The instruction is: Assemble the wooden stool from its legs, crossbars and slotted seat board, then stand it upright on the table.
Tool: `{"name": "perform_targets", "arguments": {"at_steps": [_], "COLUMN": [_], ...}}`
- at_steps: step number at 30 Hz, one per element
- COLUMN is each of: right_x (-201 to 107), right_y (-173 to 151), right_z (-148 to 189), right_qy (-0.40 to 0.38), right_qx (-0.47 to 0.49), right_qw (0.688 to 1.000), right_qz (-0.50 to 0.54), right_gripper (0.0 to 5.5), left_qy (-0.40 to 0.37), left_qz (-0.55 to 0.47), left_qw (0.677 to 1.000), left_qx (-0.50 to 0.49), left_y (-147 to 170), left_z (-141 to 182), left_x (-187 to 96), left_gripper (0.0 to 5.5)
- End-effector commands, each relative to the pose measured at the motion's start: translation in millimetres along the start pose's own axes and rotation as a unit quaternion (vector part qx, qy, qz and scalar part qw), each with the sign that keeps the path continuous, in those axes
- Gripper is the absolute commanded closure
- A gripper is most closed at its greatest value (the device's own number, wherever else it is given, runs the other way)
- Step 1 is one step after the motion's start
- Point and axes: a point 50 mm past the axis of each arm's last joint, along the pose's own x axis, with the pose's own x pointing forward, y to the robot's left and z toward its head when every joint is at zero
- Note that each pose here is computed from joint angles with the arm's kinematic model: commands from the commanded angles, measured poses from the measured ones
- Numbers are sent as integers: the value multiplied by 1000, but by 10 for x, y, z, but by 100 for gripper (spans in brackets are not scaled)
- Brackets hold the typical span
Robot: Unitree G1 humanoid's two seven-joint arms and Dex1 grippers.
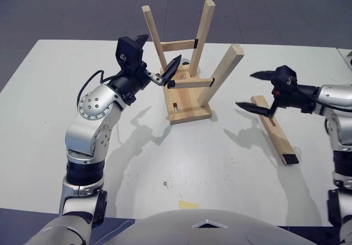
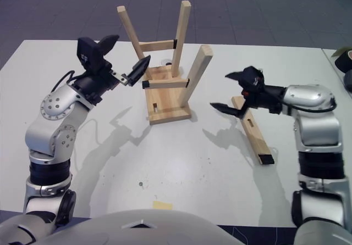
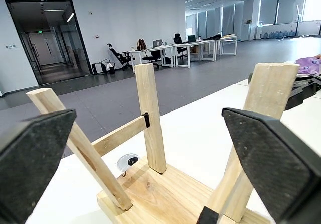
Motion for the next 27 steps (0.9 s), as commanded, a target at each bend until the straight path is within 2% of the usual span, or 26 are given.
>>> {"name": "perform_targets", "arguments": {"at_steps": [1, 4, 7, 22, 25, 27], "right_x": [-172, -472, -747, -777, -902, -993], "right_y": [704, 933, 732, -128, -353, -484], "right_z": [-841, -1237, -1383, -1030, -1057, -1116], "right_qy": [7, 56, 79, 74, 72, 67], "right_qx": [131, 127, 112, 40, 24, 58], "right_qw": [982, 982, 973, 984, 968, 945], "right_qz": [-132, -129, -185, -155, -241, -314], "right_gripper": [13, 13, 13, 13, 13, 13], "left_qy": [15, 25, 29, 29, 25, 27], "left_qz": [34, 31, 37, 74, 78, 81], "left_qw": [999, 999, 999, 996, 996, 996], "left_qx": [0, -6, -11, -34, -37, -37], "left_y": [48, 0, -36, -231, -242, -258], "left_z": [-46, -86, -115, -218, -223, -239], "left_x": [-114, -168, -207, -252, -243, -252], "left_gripper": [10, 10, 10, 10, 10, 10]}}
